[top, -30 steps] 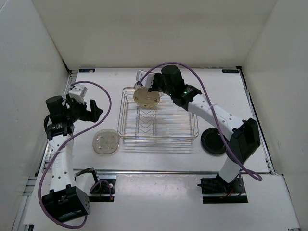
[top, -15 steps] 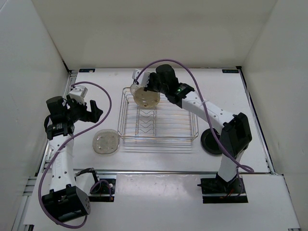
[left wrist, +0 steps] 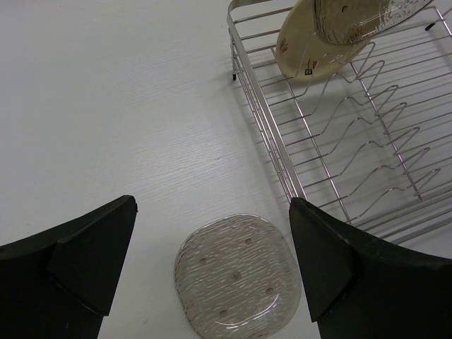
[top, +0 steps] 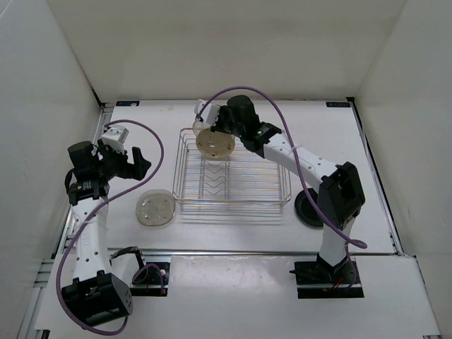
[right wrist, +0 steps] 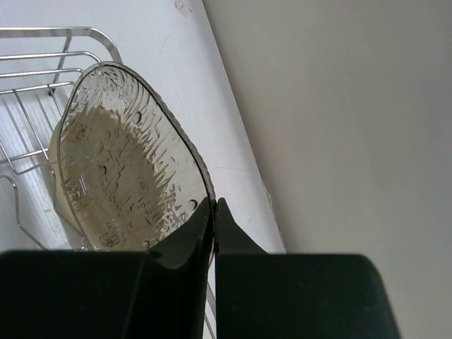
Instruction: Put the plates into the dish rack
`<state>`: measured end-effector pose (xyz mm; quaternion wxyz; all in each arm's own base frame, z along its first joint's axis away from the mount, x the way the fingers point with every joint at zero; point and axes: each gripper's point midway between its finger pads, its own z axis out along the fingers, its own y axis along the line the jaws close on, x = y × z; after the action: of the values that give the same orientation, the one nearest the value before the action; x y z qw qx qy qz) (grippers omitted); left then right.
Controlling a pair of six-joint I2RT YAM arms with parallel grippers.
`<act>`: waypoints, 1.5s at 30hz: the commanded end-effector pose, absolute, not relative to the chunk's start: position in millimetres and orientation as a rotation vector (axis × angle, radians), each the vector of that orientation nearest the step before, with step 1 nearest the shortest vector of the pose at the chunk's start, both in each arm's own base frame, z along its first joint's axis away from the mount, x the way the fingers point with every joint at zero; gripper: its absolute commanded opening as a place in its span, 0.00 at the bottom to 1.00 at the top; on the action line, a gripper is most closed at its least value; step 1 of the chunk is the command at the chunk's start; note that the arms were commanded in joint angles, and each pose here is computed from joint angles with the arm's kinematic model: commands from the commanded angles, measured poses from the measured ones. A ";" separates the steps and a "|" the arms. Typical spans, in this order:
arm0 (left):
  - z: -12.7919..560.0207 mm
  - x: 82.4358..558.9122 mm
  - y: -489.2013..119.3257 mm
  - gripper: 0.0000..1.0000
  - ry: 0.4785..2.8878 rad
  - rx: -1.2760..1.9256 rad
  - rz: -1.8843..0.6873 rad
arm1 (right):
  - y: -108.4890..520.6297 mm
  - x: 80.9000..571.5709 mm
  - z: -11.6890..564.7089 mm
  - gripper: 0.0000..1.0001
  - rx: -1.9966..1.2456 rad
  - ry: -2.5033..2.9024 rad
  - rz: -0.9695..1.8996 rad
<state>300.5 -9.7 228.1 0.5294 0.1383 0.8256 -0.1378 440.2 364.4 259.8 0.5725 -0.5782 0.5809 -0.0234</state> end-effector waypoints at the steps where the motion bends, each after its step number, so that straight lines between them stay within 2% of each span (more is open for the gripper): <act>1: 237.1 297.6 -13.9 1.00 1.931 0.356 -0.338 | 366.6 452.4 297.8 0.00 -1.251 1.292 -0.078; 15: 237.1 297.6 -13.9 1.00 1.931 0.356 -0.338 | 354.1 456.4 278.6 0.00 -1.248 1.326 -0.124; 45: 238.0 294.8 -14.4 1.00 1.921 0.367 -0.328 | 374.4 421.6 236.3 0.00 -1.429 1.194 -0.225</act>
<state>298.2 -10.4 233.3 0.5372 0.1430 0.8205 -0.1333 420.3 367.3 194.1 0.5402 -0.6322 0.5493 -0.0829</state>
